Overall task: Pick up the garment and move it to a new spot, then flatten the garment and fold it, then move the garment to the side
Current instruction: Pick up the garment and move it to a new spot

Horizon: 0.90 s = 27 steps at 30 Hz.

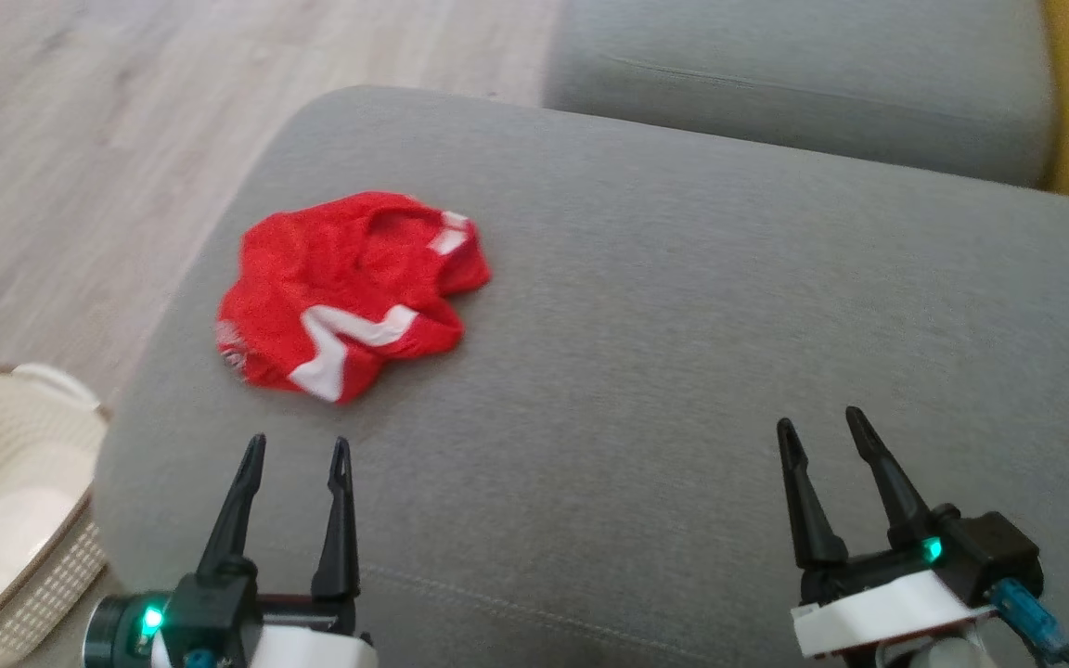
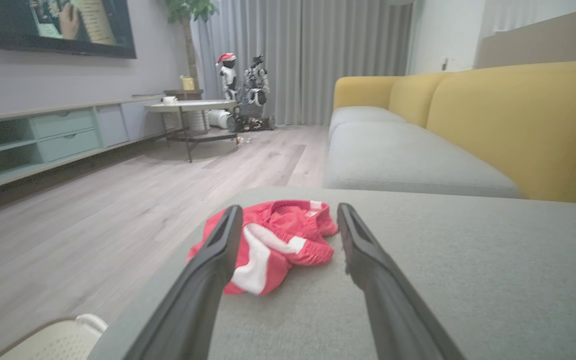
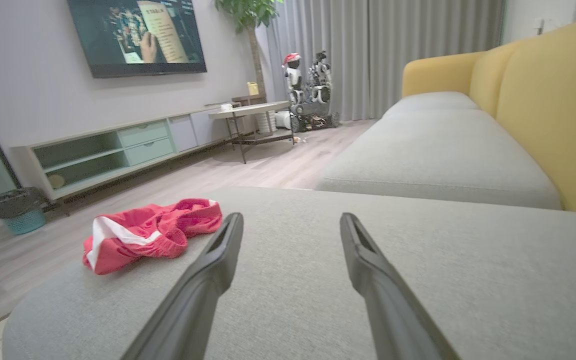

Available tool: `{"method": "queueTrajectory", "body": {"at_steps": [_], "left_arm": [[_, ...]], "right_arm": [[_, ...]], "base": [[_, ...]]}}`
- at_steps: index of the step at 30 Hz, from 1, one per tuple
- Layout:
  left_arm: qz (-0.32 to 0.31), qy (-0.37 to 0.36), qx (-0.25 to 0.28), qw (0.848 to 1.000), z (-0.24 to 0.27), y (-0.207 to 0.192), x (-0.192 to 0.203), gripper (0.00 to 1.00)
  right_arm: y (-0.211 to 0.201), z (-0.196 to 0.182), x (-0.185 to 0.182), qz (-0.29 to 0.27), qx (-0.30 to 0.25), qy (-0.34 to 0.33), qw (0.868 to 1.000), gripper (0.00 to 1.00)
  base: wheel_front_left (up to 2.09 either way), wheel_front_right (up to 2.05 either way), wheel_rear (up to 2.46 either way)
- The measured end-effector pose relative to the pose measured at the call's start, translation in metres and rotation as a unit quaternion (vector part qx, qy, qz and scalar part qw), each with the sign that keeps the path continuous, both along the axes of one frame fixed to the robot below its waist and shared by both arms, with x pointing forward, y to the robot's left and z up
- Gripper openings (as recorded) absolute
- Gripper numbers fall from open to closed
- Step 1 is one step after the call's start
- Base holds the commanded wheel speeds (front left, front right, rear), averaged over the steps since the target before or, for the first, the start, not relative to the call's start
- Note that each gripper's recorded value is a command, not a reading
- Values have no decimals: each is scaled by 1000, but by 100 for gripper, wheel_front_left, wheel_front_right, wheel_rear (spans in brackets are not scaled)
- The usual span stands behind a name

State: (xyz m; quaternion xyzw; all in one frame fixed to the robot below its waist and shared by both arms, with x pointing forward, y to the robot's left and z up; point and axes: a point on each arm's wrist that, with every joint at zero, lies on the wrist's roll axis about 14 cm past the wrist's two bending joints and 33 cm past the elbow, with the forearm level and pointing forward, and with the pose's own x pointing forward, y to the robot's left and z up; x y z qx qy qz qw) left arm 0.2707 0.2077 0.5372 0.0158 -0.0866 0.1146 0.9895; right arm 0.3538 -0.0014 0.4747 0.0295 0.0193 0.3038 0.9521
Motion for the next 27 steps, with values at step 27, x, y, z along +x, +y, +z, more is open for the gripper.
{"method": "queueTrajectory", "body": {"at_steps": [27], "left_arm": [[62,-70,34,995,57,65,20,100]], "right_arm": [[53,-32,18,85,-24,25,996,100]], "base": [[0,0,0]]}}
